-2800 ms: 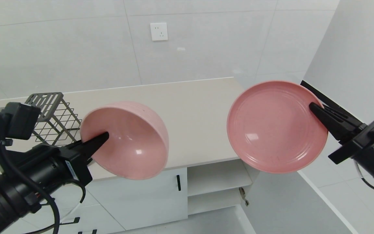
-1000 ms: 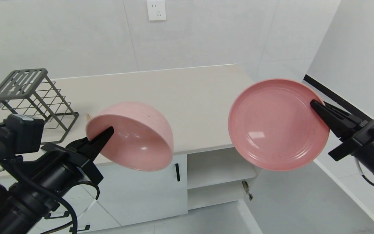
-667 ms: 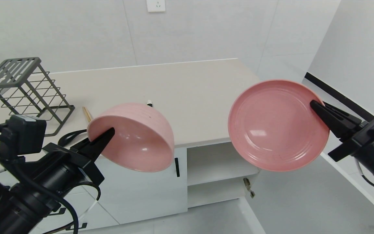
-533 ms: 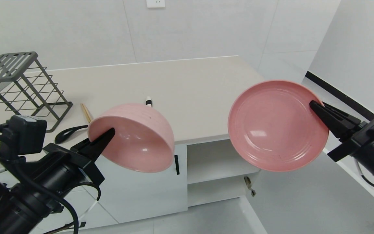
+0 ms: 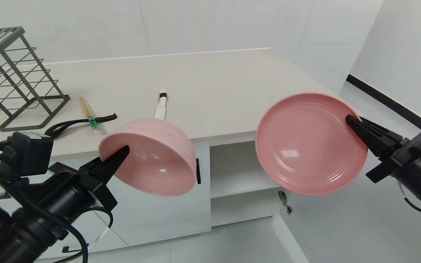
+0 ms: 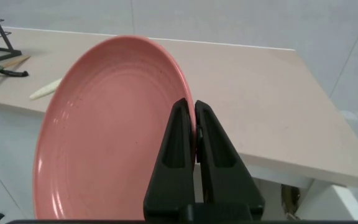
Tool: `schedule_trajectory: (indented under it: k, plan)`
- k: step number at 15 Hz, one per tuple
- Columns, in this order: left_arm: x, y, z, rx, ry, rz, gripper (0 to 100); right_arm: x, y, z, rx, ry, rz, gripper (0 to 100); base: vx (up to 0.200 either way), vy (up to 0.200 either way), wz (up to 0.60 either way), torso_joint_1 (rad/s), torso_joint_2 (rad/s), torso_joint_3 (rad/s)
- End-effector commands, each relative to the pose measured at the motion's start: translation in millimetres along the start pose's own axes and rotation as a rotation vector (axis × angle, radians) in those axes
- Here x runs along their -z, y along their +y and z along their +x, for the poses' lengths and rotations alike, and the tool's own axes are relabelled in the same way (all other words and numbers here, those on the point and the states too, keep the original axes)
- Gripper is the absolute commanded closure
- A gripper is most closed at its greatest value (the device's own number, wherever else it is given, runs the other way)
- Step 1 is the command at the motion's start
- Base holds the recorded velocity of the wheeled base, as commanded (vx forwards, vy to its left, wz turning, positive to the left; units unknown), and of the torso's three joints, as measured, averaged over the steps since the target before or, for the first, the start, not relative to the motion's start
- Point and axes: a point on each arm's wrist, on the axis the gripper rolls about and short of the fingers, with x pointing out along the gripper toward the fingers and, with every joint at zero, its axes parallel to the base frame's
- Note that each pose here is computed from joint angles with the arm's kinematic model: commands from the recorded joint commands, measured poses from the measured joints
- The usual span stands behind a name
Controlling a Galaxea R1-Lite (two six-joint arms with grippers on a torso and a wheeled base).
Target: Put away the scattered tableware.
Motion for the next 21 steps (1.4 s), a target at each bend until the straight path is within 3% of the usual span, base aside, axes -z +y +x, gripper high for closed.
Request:
schedule_trajectory:
  k: [1, 14, 21]
  plan:
    - [0.0, 0.0, -0.2, 0.000, 0.000, 0.000, 100, 0.9, 0.1, 0.5, -0.001, 0.003, 0.000, 100, 0.000, 0.000, 0.00, -0.256, 0.50, 0.232]
    - [3.0, -0.8, 8.9, -0.002, -0.032, -0.001, 100, 2.9, 0.1, 1.1, -0.001, 0.012, 0.001, 100, 0.000, 0.000, 0.00, -0.255, 0.41, 0.175]
    - [8.0, -0.8, 10.8, -0.003, -0.014, 0.001, 100, 7.5, 0.3, 1.3, -0.002, 0.033, 0.006, 100, 0.000, 0.000, 0.00, -0.051, 0.19, 0.054]
